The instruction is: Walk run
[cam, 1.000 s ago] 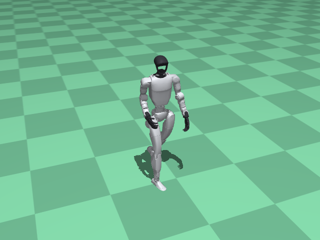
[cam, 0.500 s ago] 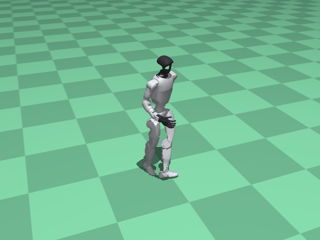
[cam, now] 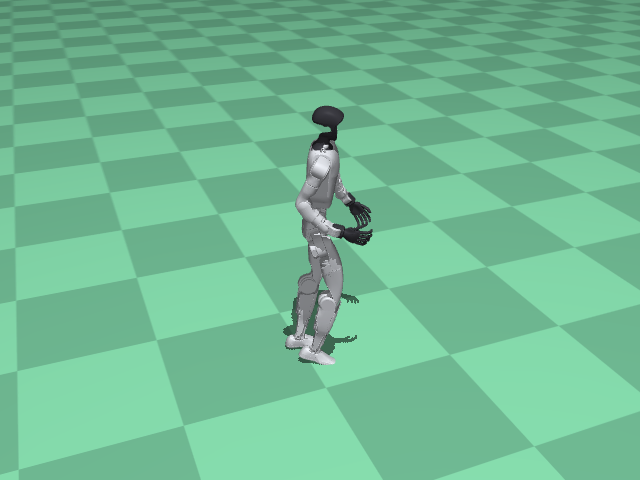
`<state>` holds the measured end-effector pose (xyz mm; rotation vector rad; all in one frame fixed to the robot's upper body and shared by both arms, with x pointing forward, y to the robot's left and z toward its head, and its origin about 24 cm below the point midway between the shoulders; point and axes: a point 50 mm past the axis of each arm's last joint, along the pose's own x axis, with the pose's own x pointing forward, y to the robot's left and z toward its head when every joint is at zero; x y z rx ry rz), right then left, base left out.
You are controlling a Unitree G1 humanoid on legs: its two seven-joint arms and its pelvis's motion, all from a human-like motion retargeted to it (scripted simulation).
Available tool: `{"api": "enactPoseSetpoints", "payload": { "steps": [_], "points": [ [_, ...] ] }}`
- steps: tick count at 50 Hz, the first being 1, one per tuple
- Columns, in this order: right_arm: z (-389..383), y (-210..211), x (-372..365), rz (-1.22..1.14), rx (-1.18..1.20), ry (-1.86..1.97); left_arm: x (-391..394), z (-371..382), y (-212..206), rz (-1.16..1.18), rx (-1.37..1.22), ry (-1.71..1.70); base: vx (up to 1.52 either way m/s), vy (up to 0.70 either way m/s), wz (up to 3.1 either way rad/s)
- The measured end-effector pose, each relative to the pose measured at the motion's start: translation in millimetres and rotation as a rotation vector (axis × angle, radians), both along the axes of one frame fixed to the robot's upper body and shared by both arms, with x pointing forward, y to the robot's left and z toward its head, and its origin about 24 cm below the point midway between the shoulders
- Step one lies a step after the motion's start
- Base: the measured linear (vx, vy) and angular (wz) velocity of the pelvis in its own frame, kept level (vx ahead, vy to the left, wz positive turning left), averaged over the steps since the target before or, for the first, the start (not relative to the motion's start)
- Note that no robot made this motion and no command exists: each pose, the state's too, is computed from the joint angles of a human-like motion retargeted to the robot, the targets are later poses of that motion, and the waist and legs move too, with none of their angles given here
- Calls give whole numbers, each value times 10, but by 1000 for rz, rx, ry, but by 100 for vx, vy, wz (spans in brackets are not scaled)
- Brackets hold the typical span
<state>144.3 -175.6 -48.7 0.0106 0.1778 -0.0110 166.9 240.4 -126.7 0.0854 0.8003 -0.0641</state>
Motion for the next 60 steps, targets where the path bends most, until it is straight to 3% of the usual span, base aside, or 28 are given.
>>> {"api": "enactPoseSetpoints", "payload": {
  "steps": [9,15,19,25,33,45,53,60],
  "points": [
    [123,122,276,82,-15,-76,-308,-136,40,109,-19,96,53,-23,103],
    [155,173,325,199,-74,-100,-1540,-478,-331,261,-183,574,55,37,193],
    [84,152,268,159,-6,-63,-2190,-455,-499,210,-177,912,51,0,173],
    [119,191,330,169,6,-85,-2588,-371,-507,122,-198,1048,35,2,231],
    [250,-74,416,104,-93,-144,-2505,-423,-571,235,-166,936,31,-2,155],
    [286,-83,492,50,-122,-165,-2696,-373,-1104,463,-498,946,60,4,111],
    [152,357,369,114,11,-117,-2755,-360,-976,508,-426,944,94,18,78],
    [172,411,377,114,42,-128,-1897,-492,-470,388,-189,711,62,2,142]
  ]
}}
